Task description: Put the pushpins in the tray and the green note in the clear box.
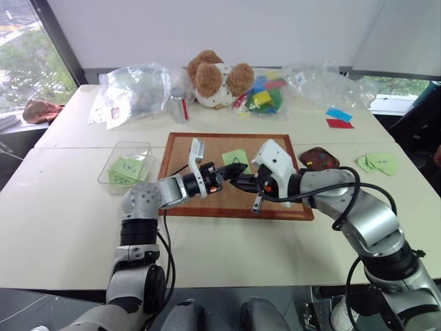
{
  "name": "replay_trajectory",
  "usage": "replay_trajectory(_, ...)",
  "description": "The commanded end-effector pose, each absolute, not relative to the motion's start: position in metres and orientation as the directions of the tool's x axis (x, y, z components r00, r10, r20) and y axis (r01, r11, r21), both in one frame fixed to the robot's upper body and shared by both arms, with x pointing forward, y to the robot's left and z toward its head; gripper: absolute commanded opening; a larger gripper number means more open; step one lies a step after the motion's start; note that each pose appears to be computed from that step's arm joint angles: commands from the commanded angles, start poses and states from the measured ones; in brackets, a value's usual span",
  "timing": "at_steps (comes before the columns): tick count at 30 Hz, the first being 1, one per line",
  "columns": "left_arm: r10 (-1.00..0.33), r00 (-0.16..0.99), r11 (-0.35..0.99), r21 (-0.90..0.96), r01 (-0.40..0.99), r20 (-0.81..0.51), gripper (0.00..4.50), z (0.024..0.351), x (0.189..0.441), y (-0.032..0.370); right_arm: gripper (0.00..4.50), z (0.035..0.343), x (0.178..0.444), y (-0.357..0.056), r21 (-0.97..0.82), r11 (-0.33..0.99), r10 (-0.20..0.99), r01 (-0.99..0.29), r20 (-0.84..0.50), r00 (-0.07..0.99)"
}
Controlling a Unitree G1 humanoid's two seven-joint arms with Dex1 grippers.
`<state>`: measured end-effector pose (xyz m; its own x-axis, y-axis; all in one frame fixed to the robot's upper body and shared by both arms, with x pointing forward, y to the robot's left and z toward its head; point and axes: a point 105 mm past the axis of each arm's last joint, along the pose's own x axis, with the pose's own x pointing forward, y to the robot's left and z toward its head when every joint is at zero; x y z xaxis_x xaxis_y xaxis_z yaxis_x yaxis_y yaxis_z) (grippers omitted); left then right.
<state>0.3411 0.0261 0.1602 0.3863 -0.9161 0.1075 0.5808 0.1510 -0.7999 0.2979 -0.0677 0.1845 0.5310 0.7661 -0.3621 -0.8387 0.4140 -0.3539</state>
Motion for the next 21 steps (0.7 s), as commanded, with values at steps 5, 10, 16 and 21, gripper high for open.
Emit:
replay_trajectory(5,-0.889,0.434,0.121,-0.840,0.529,0.146,0.05,0.165,0.342,0.033,0.00,0.209,0.295,-0.066,-0.390,0.420,0.785,-0.820,-0.298,0.544)
replay_trajectory(10,-0.856,0.500,0.137,-0.875,0.465,0.132,0.05,0.156,0.350,0.040,0.00,0.220,0.293,-0.066,-0.386,0.423,0.789,-0.820,-0.288,0.542)
replay_trajectory(16,-0.837,0.539,0.181,-0.880,0.438,0.097,0.05,0.144,0.355,0.046,0.00,0.234,0.296,-0.071,-0.381,0.451,0.782,-0.807,-0.267,0.563)
replay_trajectory(21,-0.796,0.590,0.167,-0.889,0.426,0.133,0.05,0.150,0.363,0.054,0.00,0.247,0.320,-0.103,-0.346,0.592,0.701,-0.728,-0.225,0.677)
